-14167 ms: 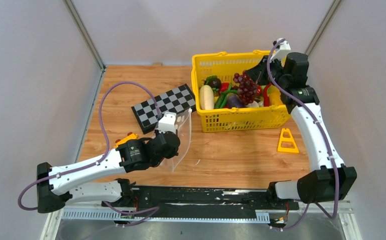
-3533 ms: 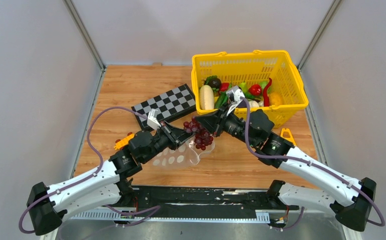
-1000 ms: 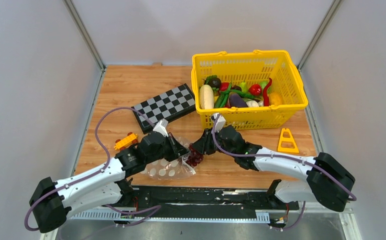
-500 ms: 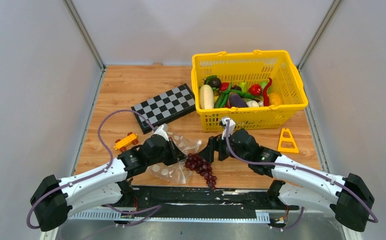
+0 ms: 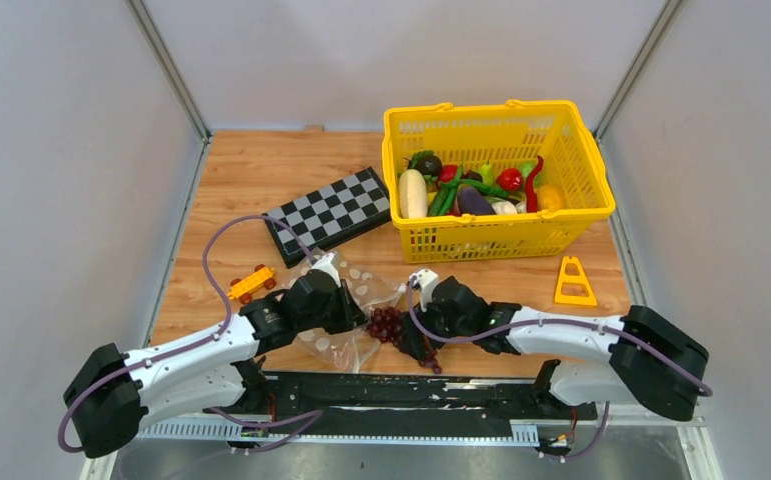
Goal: Place the food in the zip-top bag and seal the zipper
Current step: Place the fake fruit in the zipper food storage bag.
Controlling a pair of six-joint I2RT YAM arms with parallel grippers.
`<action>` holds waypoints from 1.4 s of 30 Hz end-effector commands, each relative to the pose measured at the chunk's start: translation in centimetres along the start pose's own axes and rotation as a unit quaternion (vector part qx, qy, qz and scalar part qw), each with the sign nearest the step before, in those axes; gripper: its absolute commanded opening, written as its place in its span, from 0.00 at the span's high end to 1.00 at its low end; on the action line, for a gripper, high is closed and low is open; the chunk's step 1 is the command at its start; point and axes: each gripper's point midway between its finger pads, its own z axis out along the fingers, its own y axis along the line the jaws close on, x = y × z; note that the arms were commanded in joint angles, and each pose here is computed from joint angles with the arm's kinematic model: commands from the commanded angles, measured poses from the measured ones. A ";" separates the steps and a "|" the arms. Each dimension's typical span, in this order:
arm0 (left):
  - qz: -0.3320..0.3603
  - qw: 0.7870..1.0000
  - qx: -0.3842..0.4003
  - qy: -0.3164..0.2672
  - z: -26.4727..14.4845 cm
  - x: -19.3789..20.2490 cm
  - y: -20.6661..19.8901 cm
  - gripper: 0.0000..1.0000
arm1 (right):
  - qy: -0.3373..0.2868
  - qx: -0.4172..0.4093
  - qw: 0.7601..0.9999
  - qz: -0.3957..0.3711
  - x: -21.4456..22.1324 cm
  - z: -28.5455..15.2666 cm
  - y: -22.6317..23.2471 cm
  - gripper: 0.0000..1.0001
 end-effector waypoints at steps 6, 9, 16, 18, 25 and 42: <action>0.058 0.998 -0.003 -0.001 -0.5 -1.1 -1.2 1.00 | -0.027 0.008 0.997 -0.070 -2.9 2.9 1.5 0.45; 0.072 0.997 -0.001 -0.002 -0.7 -1.5 -1.7 1.00 | -0.039 -0.003 0.998 -0.057 -3.3 3.1 2.1 0.73; 0.083 0.996 0.026 -0.011 -1.4 -2.6 -4.1 1.00 | -0.147 -0.058 0.987 -0.015 -7.9 -0.4 5.1 0.93; 0.084 0.995 0.044 -0.014 -1.7 -3.1 -5.3 1.00 | -0.166 -0.062 0.984 -0.009 -8.9 -1.4 5.5 0.94; 0.092 0.987 0.131 -0.014 -2.9 -4.2 -11.1 1.00 | -0.225 -0.045 0.973 0.025 -11.8 -4.3 5.4 0.94; 0.197 0.970 0.144 0.020 -2.5 -1.0 -13.3 1.00 | -0.283 -0.102 0.931 0.208 -15.7 -10.9 3.2 0.93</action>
